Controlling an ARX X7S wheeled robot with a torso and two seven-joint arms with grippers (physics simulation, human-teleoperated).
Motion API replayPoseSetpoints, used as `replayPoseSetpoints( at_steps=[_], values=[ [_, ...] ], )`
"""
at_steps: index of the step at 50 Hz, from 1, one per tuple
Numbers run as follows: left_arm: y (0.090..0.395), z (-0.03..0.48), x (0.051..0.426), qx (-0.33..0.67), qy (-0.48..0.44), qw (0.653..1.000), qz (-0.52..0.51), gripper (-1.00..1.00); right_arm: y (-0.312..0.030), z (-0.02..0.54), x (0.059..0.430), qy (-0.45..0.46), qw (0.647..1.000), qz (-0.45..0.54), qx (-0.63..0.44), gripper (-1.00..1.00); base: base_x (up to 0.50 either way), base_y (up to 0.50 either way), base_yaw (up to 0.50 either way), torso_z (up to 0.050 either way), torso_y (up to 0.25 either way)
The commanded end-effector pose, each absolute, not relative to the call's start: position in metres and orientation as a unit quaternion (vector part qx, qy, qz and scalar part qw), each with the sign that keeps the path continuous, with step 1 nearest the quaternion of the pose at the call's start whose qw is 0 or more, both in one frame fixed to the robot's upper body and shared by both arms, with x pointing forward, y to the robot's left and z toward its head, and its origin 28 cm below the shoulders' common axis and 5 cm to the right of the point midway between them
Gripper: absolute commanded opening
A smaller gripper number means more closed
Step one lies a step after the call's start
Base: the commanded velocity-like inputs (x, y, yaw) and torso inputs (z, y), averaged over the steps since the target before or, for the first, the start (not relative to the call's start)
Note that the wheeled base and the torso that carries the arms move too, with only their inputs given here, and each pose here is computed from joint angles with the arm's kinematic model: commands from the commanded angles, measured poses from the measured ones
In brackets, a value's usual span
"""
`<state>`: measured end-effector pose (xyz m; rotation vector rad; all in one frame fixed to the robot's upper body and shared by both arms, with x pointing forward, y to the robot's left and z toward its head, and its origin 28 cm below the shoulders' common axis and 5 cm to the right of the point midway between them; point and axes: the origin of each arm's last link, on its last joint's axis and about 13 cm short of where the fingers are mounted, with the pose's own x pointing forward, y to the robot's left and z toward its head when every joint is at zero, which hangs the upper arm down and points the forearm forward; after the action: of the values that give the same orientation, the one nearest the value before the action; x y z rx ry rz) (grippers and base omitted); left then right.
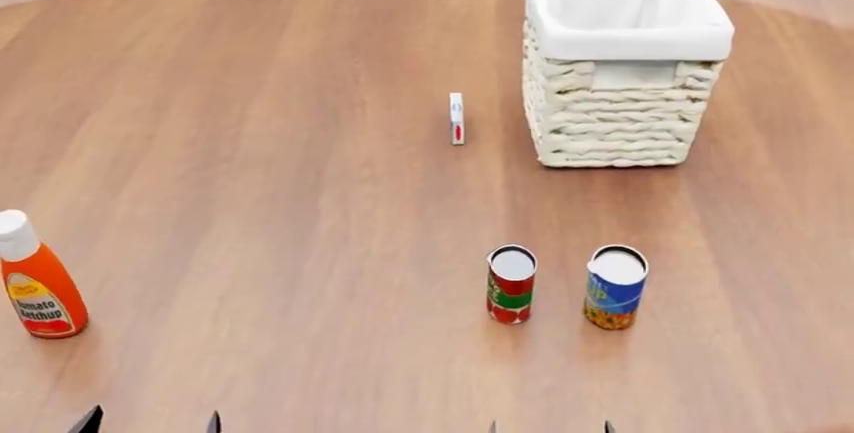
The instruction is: Pick up the cream cheese box, and put it in the basket.
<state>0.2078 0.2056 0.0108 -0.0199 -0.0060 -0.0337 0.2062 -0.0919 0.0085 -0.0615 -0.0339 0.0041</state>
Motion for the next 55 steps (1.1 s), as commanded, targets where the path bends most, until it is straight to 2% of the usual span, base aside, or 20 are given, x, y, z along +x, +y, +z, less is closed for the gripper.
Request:
replayPoseSetpoints(
  at_steps=[1, 55],
  values=[
    [0.2031, 0.006, 0.208, -0.002, -0.004, 1.0, -0.022, 1.0, -0.0912, 0.0055, 0.2066, -0.011, 0.999, 0.007, -0.034, 1.0, 0.29, -0.2, 0.0, 0.0, 0.0],
    [0.2065, 0.0058, 0.2077, -0.014, 0.002, 1.0, -0.017, 1.0, -0.0858, -0.0021, 0.2075, -0.003, 0.998, 0.016, -0.053, 1.0, 0.33, -0.2, 0.0, 0.0, 0.0]
  ],
)
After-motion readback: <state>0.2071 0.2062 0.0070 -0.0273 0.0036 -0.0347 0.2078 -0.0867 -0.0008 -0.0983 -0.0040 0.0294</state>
